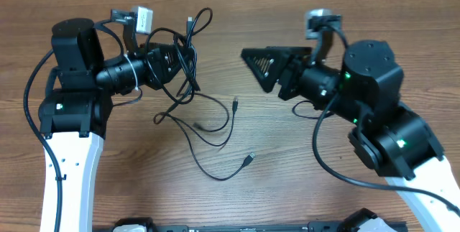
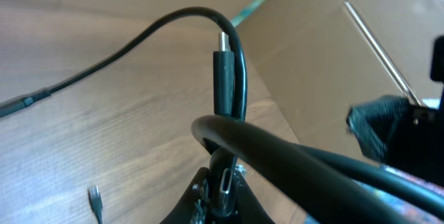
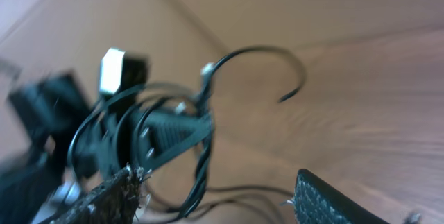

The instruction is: Untangle cables

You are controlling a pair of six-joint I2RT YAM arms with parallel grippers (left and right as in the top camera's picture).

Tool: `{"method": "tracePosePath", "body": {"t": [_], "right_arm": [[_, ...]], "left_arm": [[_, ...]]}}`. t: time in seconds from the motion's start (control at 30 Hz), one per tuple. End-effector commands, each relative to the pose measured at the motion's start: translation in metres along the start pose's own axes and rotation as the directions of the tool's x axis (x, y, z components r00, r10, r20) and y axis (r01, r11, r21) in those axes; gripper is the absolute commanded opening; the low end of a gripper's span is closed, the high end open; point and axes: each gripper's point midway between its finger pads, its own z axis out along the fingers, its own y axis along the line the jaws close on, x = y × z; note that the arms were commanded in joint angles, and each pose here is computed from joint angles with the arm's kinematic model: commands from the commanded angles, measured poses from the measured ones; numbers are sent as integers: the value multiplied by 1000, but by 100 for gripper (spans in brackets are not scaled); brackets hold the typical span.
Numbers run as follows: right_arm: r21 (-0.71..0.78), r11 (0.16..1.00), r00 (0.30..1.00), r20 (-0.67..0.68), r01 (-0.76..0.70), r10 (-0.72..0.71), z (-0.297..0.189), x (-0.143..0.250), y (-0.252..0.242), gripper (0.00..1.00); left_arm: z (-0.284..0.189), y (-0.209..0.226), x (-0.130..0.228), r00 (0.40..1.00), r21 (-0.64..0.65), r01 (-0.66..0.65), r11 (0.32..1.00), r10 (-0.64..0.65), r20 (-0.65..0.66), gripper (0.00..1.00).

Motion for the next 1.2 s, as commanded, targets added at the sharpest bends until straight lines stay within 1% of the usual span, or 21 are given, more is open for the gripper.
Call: {"method": "tracePosePath", "body": {"t": [0.0,0.03,0.07,0.13,0.17,0.23,0.33,0.5,0.63,0.8,0.87,0.97,1.07,1.13,1.17], "right_arm": [[-180,983,984,-160,45,-74,11,26,23,64],[-203,978,978,-192,41,-80,15,32,24,61],[-243,967,967,-223,70,-126,20,41,26,60],[-316,938,941,-250,142,-227,26,54,30,59],[-369,910,920,-258,189,-296,29,63,33,60],[-424,877,895,-266,225,-359,35,73,35,65],[-422,883,891,-292,206,-348,45,78,29,73],[-478,868,870,-362,135,-334,54,97,29,77],[-497,860,854,-392,116,-341,60,110,34,80],[-515,848,840,-398,129,-370,70,122,38,80],[-521,844,836,-401,128,-374,74,126,39,81],[-525,841,835,-398,131,-379,78,127,39,87],[-489,859,840,-394,152,-373,82,126,33,86],[-475,865,842,-390,161,-371,84,124,30,80],[-475,865,842,-390,161,-371,84,124,30,72]], "left_arm": [[-1,24,5,990,-138,142,980,-141,22,8],[-2,33,9,982,-193,188,963,-186,27,8],[-3,41,15,975,-238,220,946,-220,27,8],[-3,48,25,959,-286,278,917,-284,23,8],[-4,50,31,949,-308,305,901,-315,18,8],[-6,56,43,932,-359,340,869,-362,7,8],[-13,67,59,907,-438,380,815,-421,2,8],[-23,79,77,879,-532,405,744,-476,3,9],[-30,87,86,863,-586,418,695,-504,18,9],[-31,84,95,837,-598,444,668,-546,12,8],[-28,80,97,839,-596,435,675,-544,-3,8],[-23,74,99,835,-591,436,679,-550,-15,8],[-19,69,101,830,-586,441,679,-557,-22,8],[-17,65,101,836,-581,430,691,-548,-34,8],[-16,62,100,839,-577,424,698,-543,-39,8]]}}
